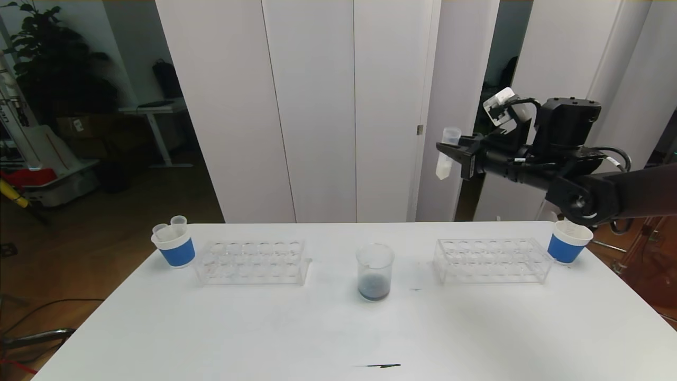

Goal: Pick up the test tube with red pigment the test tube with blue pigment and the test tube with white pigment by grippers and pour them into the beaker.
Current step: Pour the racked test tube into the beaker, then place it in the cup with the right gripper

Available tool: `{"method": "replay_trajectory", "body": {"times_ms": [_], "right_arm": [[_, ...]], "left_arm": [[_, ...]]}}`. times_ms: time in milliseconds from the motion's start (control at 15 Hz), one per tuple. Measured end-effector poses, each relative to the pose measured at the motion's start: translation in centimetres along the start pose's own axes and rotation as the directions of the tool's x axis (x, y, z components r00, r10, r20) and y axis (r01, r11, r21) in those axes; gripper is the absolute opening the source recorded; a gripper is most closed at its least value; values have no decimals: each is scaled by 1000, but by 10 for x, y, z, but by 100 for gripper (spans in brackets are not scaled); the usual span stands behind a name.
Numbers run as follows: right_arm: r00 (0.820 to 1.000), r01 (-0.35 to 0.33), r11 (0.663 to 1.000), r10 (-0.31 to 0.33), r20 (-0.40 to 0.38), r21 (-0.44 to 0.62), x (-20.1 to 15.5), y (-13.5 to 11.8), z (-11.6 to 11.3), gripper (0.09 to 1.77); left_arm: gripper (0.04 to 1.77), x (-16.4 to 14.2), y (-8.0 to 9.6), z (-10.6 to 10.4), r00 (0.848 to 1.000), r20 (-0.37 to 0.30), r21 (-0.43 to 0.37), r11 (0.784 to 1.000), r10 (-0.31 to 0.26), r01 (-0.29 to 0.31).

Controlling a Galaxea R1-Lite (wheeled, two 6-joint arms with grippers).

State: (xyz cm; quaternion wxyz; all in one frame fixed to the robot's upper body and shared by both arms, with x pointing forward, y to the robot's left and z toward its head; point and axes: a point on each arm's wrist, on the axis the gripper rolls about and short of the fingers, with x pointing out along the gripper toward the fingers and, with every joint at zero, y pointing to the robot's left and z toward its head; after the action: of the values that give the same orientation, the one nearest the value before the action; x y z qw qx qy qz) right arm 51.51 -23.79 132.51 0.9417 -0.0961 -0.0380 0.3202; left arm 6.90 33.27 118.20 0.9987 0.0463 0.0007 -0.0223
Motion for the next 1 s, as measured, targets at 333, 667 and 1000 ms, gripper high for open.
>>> {"method": "replay_trajectory", "body": {"times_ms": [333,667,1000], "right_arm": [[998,10,980,3,64,-200,19,30,-8,57],[994,-26,962,54,94,-271,23,51,-36,57],[976,-157,909,203,83,-386,24,69,-50,57]], "left_arm": [[175,0,0,0,1000,0,0,1000,0,0],[175,0,0,0,1000,0,0,1000,0,0],[175,0,0,0,1000,0,0,1000,0,0]]}}
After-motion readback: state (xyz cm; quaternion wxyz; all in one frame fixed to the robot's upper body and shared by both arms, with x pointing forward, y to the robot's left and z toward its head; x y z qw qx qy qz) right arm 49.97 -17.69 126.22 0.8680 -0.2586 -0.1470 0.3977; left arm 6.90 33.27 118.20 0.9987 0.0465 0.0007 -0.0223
